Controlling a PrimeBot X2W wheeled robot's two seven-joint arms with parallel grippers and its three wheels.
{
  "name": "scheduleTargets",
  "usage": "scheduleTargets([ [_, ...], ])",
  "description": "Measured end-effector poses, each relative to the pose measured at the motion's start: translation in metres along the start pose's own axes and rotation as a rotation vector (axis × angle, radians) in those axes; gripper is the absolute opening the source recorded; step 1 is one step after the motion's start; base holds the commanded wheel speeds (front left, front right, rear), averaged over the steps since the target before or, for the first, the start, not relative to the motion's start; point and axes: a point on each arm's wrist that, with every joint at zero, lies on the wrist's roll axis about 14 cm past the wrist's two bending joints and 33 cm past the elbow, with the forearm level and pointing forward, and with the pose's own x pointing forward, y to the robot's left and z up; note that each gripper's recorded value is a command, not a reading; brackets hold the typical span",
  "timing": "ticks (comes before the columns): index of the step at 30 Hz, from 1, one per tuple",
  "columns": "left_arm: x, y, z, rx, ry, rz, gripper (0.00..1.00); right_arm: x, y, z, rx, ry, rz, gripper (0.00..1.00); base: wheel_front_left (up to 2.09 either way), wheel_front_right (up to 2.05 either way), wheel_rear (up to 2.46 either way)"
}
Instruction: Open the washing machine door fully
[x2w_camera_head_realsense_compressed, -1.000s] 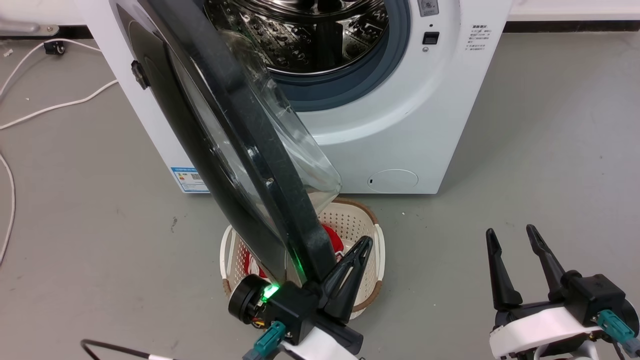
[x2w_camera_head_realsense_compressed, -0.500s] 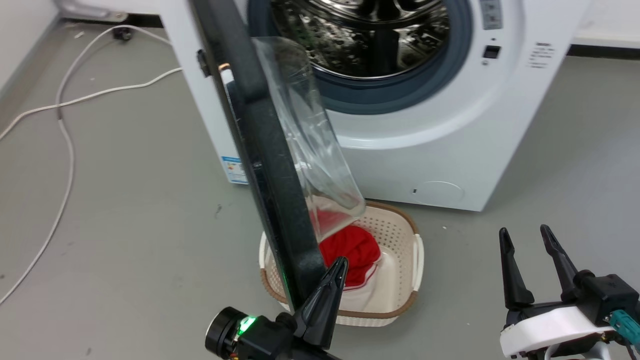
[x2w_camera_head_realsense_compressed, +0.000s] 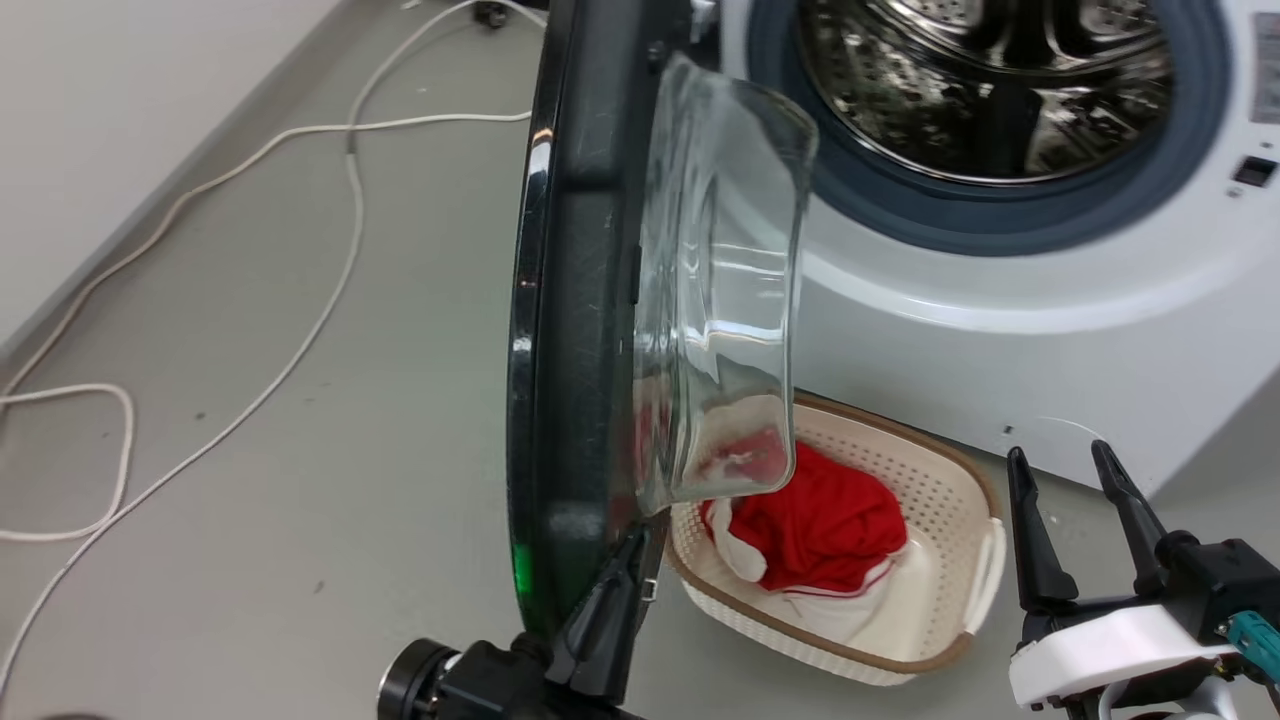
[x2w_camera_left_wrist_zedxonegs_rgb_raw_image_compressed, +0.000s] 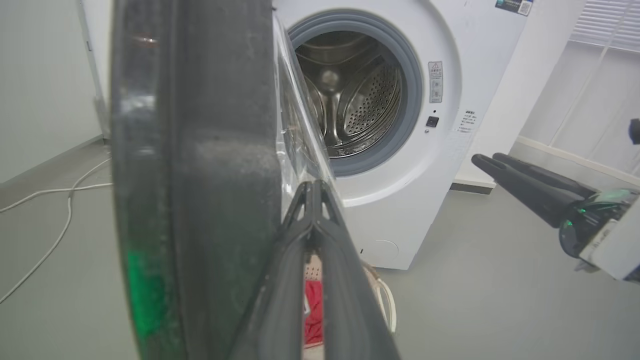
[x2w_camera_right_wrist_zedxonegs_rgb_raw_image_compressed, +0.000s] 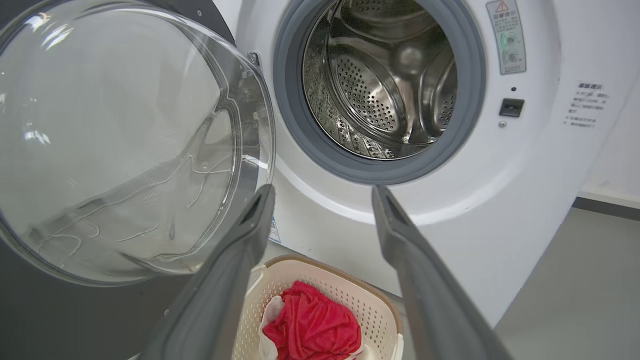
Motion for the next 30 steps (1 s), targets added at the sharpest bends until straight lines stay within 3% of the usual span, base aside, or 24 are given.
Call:
scheduleTargets([
  [13,-0.028,0.093,0.012,0.051,-0.032,0.306,0.0,0.029,0.046,-0.007,0.014,0.018,0.145,1.0,0.0,0.0,0.0],
  [30,0.0,0.198,0.037,0.111,-0.083,0.487,0.0,0.034,0.027,-0.02,0.01,0.052,0.099,1.0,0.0,0.0,0.0],
])
